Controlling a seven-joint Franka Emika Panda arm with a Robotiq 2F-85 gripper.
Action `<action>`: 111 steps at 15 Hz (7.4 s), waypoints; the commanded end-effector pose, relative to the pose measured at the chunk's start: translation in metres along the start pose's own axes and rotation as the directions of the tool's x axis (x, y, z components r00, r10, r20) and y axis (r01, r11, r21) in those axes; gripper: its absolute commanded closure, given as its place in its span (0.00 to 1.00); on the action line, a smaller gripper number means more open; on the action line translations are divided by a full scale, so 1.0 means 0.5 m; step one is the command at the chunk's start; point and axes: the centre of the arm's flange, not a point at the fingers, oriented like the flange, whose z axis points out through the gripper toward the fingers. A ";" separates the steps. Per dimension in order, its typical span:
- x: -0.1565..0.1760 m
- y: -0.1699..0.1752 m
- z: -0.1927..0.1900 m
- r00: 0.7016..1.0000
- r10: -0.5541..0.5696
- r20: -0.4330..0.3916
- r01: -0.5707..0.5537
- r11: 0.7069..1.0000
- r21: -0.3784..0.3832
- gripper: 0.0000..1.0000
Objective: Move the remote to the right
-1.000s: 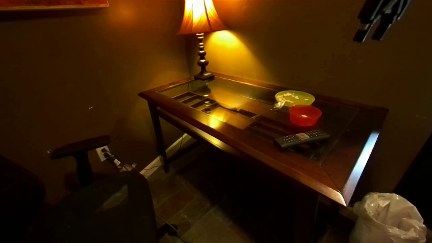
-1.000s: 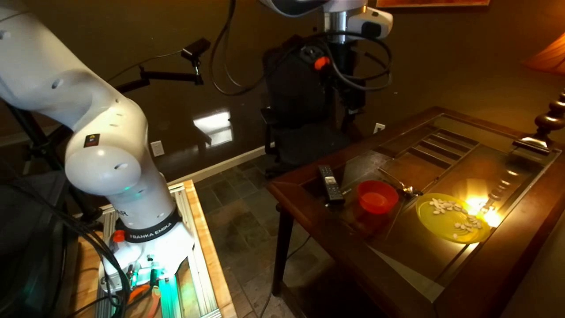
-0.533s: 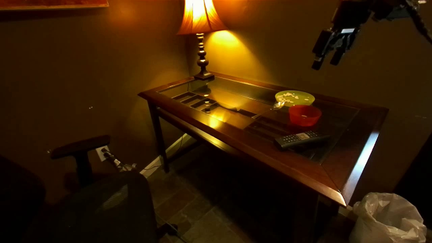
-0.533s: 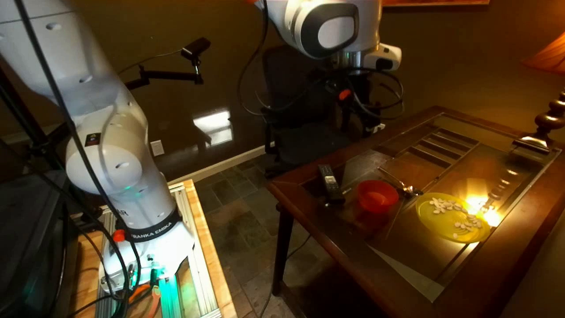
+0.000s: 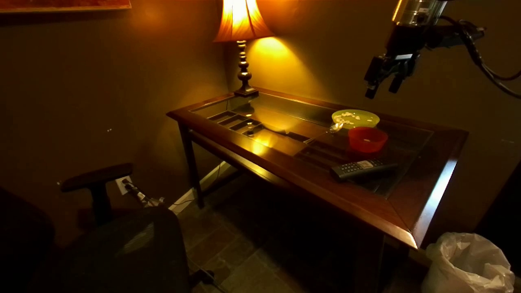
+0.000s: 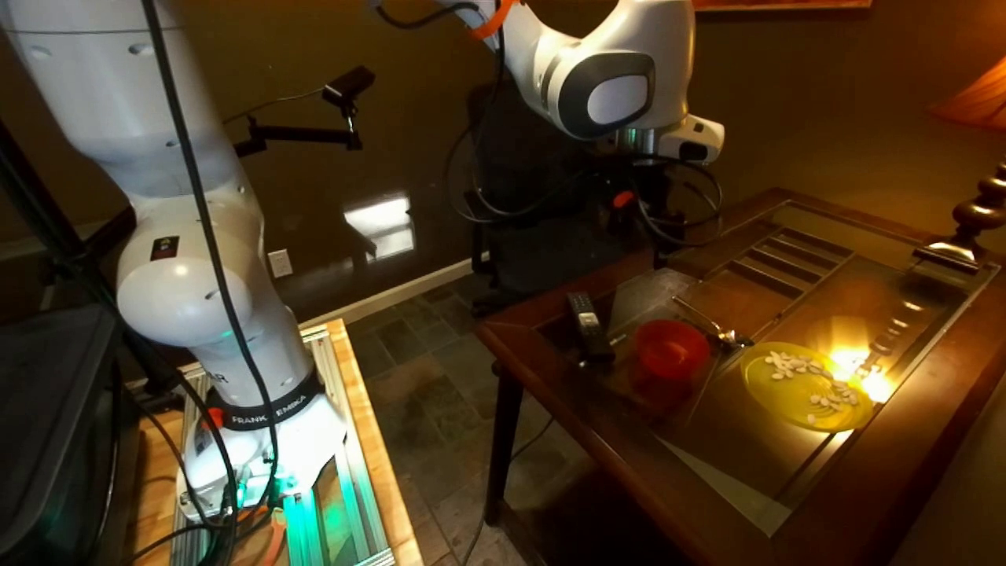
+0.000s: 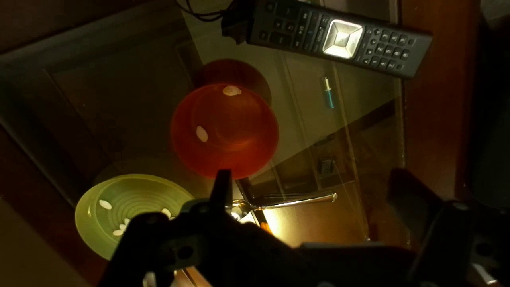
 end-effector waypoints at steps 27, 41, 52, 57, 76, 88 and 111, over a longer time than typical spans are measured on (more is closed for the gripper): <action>-0.131 -0.106 0.136 0.673 -0.710 0.206 0.705 0.700 0.113 0.00; -0.102 -0.203 0.296 0.370 -0.899 0.234 0.910 0.401 0.104 0.00; -0.092 -0.232 0.379 0.291 -0.934 0.209 0.949 0.309 0.062 0.00; -0.089 -0.234 0.391 0.259 -0.940 0.224 0.959 0.278 0.061 0.41; 0.022 -0.127 0.130 0.579 -0.778 0.243 0.718 0.628 0.300 0.71; 0.070 -0.082 0.144 0.647 -0.721 0.249 0.669 0.693 0.268 0.71; 0.196 0.269 0.339 0.921 -0.064 0.384 0.114 0.988 -0.108 0.71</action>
